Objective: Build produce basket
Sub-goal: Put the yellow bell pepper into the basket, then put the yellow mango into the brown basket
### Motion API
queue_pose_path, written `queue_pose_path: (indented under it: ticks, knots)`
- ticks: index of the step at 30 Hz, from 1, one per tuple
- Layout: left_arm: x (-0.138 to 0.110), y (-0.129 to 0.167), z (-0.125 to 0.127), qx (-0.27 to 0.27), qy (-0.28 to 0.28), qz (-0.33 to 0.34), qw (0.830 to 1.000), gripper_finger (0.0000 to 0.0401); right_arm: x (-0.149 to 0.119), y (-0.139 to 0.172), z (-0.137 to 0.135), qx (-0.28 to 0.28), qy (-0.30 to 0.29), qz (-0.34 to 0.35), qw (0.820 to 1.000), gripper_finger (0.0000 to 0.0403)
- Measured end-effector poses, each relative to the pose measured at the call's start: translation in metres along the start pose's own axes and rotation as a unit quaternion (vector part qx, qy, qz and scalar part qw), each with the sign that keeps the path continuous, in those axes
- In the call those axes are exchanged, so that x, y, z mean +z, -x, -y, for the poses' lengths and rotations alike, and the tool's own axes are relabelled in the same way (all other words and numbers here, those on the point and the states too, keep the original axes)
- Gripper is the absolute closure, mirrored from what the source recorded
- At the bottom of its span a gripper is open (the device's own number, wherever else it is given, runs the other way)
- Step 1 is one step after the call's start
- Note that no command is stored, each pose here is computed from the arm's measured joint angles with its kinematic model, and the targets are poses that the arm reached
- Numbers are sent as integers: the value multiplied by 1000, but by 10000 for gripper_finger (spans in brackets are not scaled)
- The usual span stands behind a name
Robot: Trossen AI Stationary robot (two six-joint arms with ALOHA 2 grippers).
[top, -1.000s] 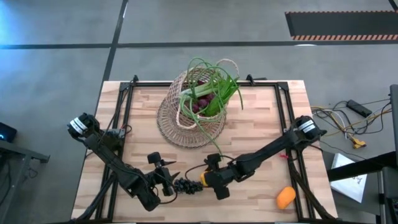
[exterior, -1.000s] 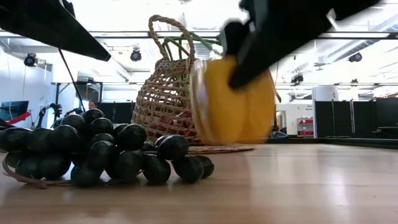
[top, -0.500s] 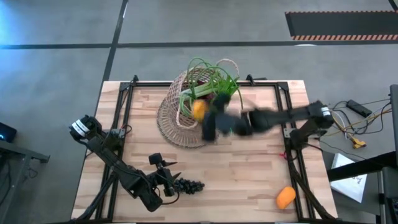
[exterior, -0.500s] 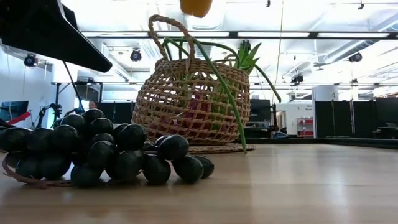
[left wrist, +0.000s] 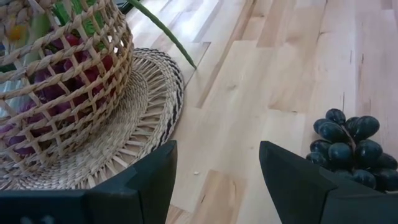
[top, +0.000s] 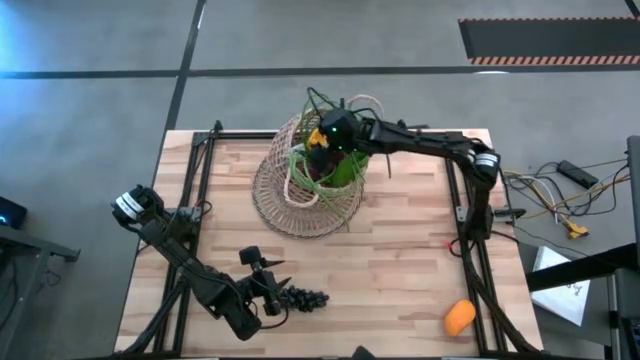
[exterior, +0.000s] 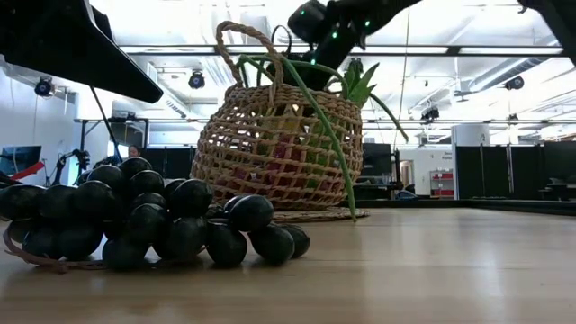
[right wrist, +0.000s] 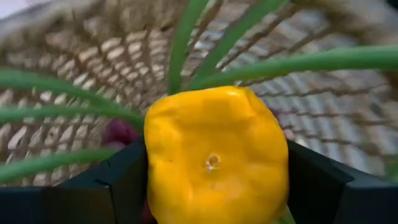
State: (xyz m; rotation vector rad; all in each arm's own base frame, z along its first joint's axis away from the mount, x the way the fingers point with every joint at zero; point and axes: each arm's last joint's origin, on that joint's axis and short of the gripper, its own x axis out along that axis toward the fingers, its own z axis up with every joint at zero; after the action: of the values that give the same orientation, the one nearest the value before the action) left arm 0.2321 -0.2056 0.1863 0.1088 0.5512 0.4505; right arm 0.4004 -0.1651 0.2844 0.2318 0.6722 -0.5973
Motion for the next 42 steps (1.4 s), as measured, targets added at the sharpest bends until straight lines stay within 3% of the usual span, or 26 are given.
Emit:
queue_pose_path:
  ticks: [5,10,17,22,28,32,37,42]
  knots:
    - [1,0,1,-3,6,2,1000,189,-9,-16,-4,26,4,-25,999,82]
    - [1,0,1,-4,9,4,1000,189,-6,-6,-3,28,9,-24,999,41]
    - [2,-1,1,-4,2,4,1000,189,8,49,-13,41,19,4,999,32]
    - [2,-1,1,-4,4,5,1000,189,-5,96,-67,64,74,15,995,31]
    - [2,-1,1,-5,5,5,1000,189,-60,158,-154,65,182,15,981,31]
    - [2,-1,2,-6,7,6,1000,189,-110,203,-198,86,207,-9,974,31]
    - [3,-1,2,-5,6,10,1000,189,-172,248,-226,108,179,-69,976,31]
    - [3,-1,2,-5,6,11,1000,189,-231,282,-232,88,135,-196,967,31]
